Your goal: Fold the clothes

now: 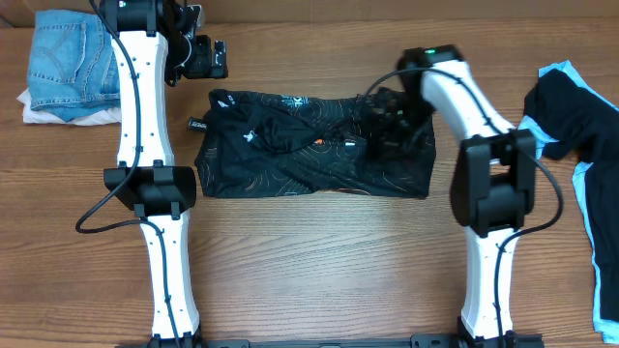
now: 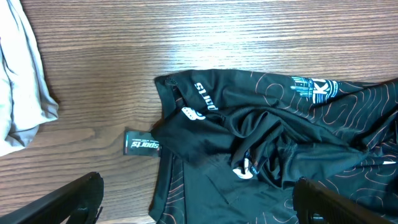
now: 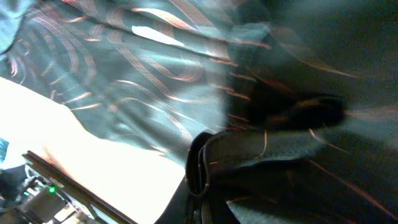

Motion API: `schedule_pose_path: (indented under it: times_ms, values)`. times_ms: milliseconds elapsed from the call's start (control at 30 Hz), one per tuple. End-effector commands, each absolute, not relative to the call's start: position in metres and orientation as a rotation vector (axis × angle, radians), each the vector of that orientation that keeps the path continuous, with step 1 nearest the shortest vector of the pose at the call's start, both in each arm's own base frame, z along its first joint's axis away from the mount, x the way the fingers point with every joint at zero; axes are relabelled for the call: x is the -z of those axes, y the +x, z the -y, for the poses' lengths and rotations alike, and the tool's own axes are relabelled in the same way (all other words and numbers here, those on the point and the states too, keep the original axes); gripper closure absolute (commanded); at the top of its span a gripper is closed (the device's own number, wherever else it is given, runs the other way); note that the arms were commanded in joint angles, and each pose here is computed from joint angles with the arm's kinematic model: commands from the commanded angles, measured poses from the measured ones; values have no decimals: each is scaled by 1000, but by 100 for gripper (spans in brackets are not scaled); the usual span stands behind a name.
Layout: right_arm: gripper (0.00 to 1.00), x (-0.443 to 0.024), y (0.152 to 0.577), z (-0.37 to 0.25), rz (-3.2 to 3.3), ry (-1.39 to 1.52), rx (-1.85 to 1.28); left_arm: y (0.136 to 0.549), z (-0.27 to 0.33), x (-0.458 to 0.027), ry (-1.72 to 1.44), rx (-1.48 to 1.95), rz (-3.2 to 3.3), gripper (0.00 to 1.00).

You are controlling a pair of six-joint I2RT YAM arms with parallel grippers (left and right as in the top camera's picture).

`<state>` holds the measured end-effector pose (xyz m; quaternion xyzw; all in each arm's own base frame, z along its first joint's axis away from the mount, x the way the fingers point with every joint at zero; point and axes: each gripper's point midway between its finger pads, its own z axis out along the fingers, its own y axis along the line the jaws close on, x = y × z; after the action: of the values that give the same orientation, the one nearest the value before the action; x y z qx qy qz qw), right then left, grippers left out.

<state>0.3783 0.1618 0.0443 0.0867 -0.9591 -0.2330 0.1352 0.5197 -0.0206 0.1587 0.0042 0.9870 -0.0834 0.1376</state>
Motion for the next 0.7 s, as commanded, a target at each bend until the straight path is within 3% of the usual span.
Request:
schedule_pose_path:
  times_ms: [0, 100, 467, 667]
  values:
    - [77, -67, 377, -188, 2805, 298, 727, 519, 25, -181, 16, 253, -2805, 0]
    - [67, -67, 371, -195, 2792, 318, 714, 519, 25, -181, 16, 253, -2805, 0]
    - [63, -73, 398, -147, 2871, 54, 631, 519, 25, -181, 16, 253, -2805, 0]
    - [47, -73, 440, -126, 3013, 10, 712, 519, 25, -181, 15, 254, -2805, 0]
